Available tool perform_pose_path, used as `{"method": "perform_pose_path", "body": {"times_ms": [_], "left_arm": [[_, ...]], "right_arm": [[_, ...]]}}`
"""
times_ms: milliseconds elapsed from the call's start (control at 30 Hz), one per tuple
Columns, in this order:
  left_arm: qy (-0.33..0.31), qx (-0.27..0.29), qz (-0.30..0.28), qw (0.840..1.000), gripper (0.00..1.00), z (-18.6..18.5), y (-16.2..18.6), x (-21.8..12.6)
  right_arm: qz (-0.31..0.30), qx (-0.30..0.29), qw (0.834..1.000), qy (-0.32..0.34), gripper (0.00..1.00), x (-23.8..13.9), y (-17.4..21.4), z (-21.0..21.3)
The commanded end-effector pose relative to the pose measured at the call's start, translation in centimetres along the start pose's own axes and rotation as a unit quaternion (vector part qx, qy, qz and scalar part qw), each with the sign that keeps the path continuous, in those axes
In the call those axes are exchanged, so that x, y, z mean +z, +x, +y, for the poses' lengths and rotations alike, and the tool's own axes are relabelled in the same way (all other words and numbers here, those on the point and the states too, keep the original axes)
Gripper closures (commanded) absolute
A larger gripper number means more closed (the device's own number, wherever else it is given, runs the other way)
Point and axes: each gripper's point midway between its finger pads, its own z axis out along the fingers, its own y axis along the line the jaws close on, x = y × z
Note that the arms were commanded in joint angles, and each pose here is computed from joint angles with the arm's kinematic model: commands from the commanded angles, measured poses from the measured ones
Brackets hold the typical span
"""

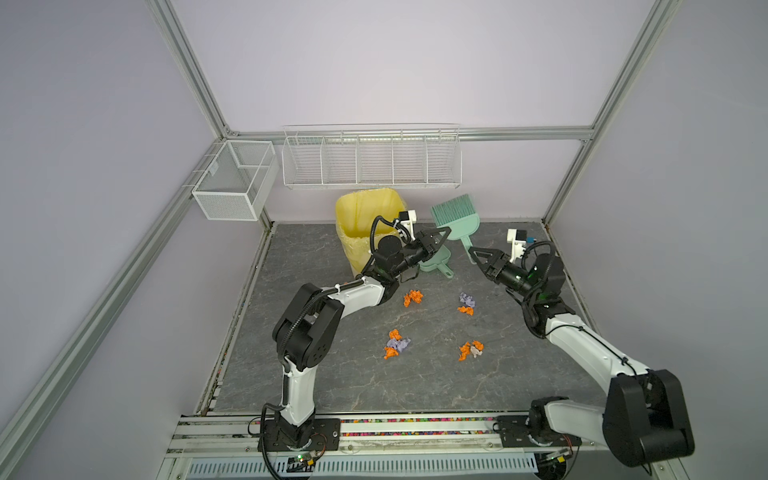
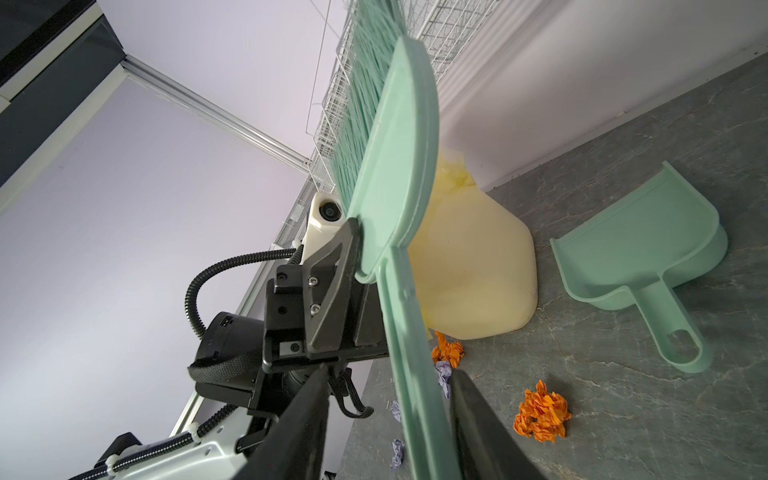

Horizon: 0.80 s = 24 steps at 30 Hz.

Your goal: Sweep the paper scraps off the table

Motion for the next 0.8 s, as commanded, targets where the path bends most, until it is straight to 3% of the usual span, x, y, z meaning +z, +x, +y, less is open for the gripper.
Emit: {"method": "perform_pose_path", "body": {"times_ms": [0,167,600,767], "left_arm": [[0.024,-0.002,0.001,1.000,1.00,-0.7,0.3,0.0],[0.024,-0.004,0.002,1.000,1.00,-0.6,0.3,0.0],[0.009,-0.016,0.004,1.000,1.00,0.9,0.8,-0.3],[0.007,-0.019,0.004,1.000,1.00,1.1,0.9,-0.2]], "right_arm": [[0.009,-0.008,1.000,-0.015,0.54,0.6,0.1,1.3],[0.006,0.000,1.000,-0.026,0.65,0.8,0.2,1.4],[-0.024,-0.014,1.000,-0.003,0.70,-0.1,-0.3,1.3],[-0.032,-0.009,0.999,0.001,0.78,-0.2,-0.6,1.2]]}}
